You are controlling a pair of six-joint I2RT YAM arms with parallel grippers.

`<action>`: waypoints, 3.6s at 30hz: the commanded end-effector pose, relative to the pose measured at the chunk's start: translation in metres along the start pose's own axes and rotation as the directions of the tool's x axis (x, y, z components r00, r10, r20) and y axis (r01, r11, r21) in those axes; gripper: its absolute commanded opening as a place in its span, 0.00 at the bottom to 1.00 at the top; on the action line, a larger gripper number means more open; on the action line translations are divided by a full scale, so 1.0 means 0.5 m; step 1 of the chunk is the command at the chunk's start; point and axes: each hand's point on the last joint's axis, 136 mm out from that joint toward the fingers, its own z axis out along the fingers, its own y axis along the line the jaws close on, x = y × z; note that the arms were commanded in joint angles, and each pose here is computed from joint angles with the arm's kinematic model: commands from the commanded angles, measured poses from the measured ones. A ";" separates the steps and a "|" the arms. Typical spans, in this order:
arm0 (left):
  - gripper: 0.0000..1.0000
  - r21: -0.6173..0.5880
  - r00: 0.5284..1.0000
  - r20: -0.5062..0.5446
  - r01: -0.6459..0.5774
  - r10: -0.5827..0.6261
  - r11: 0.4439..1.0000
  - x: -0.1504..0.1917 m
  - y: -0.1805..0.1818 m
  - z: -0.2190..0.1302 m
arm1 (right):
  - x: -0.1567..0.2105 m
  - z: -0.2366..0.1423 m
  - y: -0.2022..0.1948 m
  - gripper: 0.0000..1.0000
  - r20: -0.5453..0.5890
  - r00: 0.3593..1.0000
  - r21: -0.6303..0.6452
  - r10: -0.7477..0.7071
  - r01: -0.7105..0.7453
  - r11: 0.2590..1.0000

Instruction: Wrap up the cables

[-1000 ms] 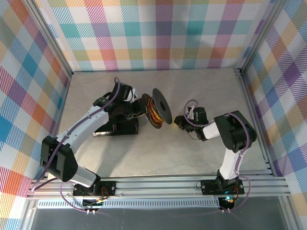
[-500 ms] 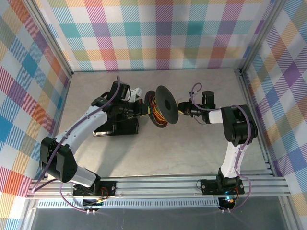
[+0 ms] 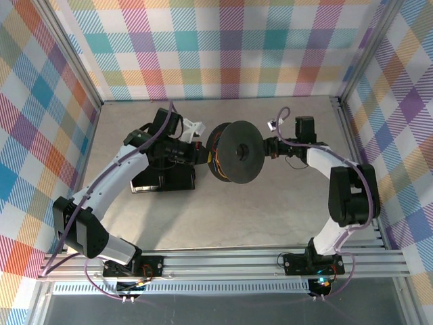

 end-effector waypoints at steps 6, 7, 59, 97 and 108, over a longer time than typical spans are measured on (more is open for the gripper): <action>0.00 -0.057 0.981 0.008 -0.195 0.196 0.979 -0.039 -0.010 -0.008 | 0.013 0.005 0.109 0.00 -0.015 0.915 0.010 -0.404 0.404 0.915; 0.00 -0.055 0.980 0.012 -0.198 0.199 0.979 -0.046 -0.012 -0.006 | 0.014 0.005 0.117 0.00 -0.013 0.907 0.007 -0.420 0.421 0.907; 0.00 0.532 0.818 0.261 0.320 -0.512 0.784 -0.197 0.049 -0.022 | -0.003 -0.098 0.063 0.94 0.312 0.892 0.300 0.327 -0.419 0.857; 0.00 0.069 0.867 0.310 0.389 -0.390 0.919 -0.088 0.192 0.248 | 0.123 -0.162 0.011 0.96 0.337 0.841 0.500 0.425 -0.542 0.676; 0.35 -0.142 0.871 0.300 0.445 -0.390 0.884 -0.033 0.250 0.323 | 0.139 -0.155 0.000 0.97 0.310 0.837 0.504 0.450 -0.546 0.669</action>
